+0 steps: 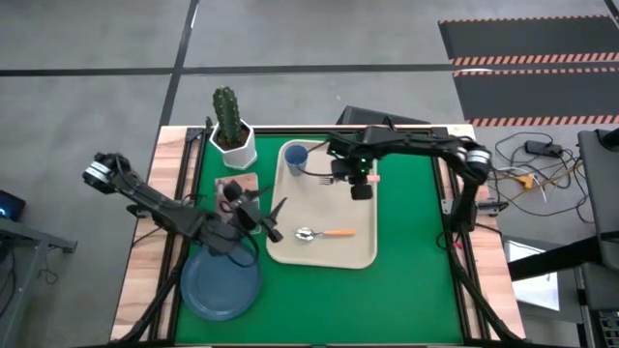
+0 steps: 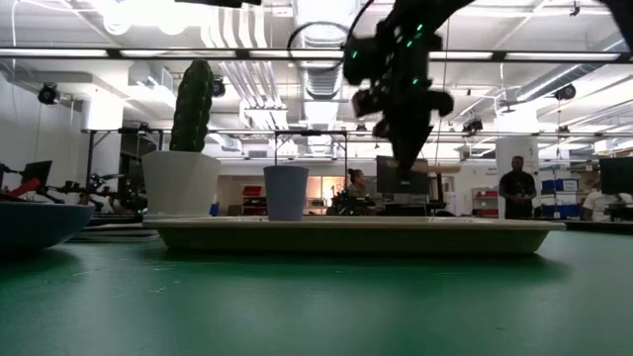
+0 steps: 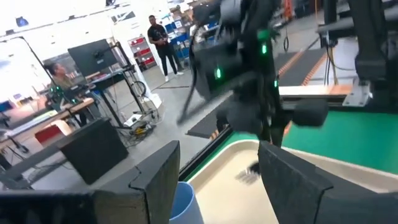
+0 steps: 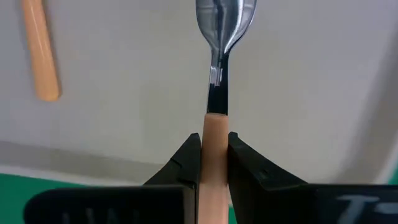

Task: Pick and place plate/cup/fork/spoon on tray
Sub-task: Put the light orange fork on the white tray to the bottom of the blue cup

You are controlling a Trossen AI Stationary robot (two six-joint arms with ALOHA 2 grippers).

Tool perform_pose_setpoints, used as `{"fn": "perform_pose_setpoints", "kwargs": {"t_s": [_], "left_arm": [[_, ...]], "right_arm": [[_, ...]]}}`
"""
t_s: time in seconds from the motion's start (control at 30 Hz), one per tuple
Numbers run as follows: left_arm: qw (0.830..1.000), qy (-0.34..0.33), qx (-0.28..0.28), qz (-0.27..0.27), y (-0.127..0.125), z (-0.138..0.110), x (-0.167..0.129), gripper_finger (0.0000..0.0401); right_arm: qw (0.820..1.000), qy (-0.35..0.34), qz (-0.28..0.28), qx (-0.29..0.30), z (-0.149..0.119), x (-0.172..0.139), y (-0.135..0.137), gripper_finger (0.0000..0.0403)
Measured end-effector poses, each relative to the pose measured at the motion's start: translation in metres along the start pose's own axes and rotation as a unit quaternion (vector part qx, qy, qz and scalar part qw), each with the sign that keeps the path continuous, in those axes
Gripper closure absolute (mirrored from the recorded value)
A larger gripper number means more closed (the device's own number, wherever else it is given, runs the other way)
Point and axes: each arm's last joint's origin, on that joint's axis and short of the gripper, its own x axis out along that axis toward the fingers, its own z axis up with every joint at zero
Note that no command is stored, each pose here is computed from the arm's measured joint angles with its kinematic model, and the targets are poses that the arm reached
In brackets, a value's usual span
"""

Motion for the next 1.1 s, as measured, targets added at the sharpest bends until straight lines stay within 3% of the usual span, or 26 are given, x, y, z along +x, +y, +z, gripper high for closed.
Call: {"fn": "perform_pose_setpoints", "kwargs": {"t_s": [0.23, 0.67, 1.1], "left_arm": [[1.0, -0.007, -0.023, 0.001, 0.019, 0.002, -0.006, 0.0204], [1.0, -0.008, -0.001, 0.002, 0.022, 0.002, -0.006, 0.0204], [1.0, -0.008, -0.001, 0.002, 0.022, 0.002, -0.006, 0.0204]], "right_arm": [[0.999, 0.031, 0.018, -0.011, 0.009, 0.04, -0.036, 0.0366], [1.0, 0.023, 0.004, 0.002, 0.021, 0.083, -0.09, 0.0366], [0.999, 0.034, -0.019, 0.008, 0.023, 0.092, -0.102, 0.0353]]}}
